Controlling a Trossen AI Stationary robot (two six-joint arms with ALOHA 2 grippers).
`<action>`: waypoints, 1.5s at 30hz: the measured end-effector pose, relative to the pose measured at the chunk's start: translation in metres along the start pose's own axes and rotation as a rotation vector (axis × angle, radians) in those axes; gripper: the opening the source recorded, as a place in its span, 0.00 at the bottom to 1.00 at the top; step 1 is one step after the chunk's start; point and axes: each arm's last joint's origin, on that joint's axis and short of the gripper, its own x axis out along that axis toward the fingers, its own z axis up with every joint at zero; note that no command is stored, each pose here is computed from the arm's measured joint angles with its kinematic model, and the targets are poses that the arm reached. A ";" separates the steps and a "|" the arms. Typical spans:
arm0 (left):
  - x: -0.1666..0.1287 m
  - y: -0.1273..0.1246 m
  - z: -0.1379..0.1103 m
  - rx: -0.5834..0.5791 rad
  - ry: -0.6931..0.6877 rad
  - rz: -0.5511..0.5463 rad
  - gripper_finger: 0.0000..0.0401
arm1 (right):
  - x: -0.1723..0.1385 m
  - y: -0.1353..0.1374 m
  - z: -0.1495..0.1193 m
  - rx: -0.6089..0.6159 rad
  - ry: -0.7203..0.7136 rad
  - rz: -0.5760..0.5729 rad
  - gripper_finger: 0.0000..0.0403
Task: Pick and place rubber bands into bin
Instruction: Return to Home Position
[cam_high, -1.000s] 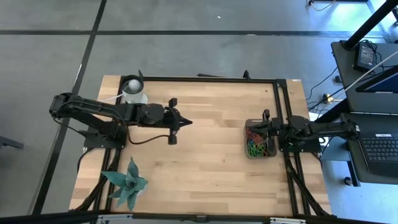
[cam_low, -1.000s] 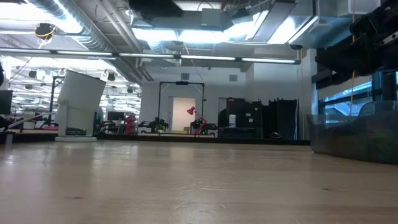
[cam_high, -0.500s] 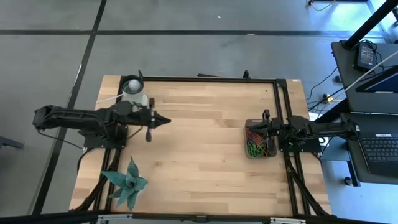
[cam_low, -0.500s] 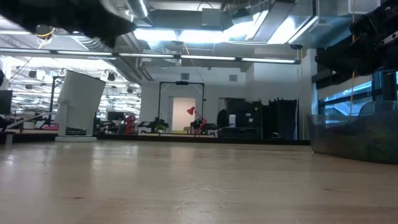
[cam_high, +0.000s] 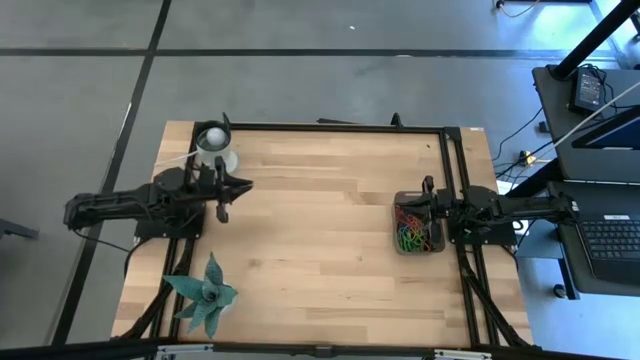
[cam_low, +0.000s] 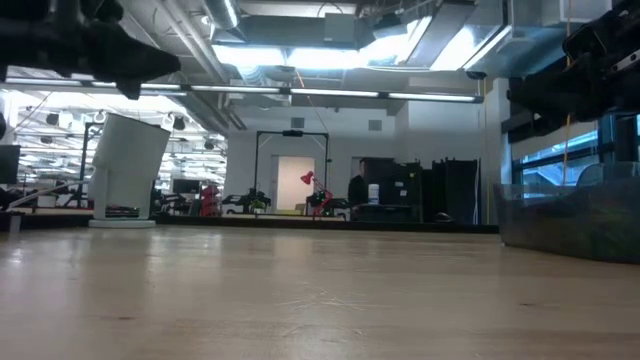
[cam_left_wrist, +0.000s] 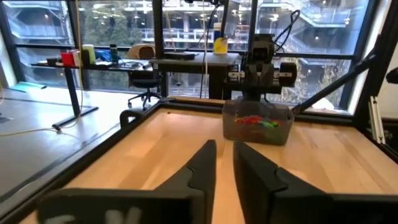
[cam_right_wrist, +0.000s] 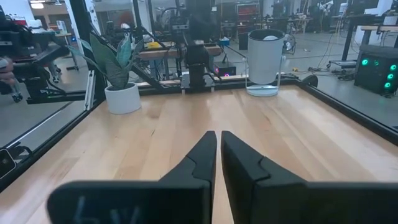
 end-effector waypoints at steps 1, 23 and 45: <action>-0.003 0.000 -0.001 0.001 0.004 0.000 0.14 | 0.000 0.000 0.000 0.001 0.000 0.000 0.07; -0.009 -0.004 -0.032 0.035 -0.021 -0.170 0.25 | 0.000 0.000 0.000 -0.001 0.001 0.000 0.07; -0.005 -0.002 -0.042 -0.027 0.001 -0.079 0.22 | 0.000 0.000 0.000 -0.001 0.000 0.000 0.07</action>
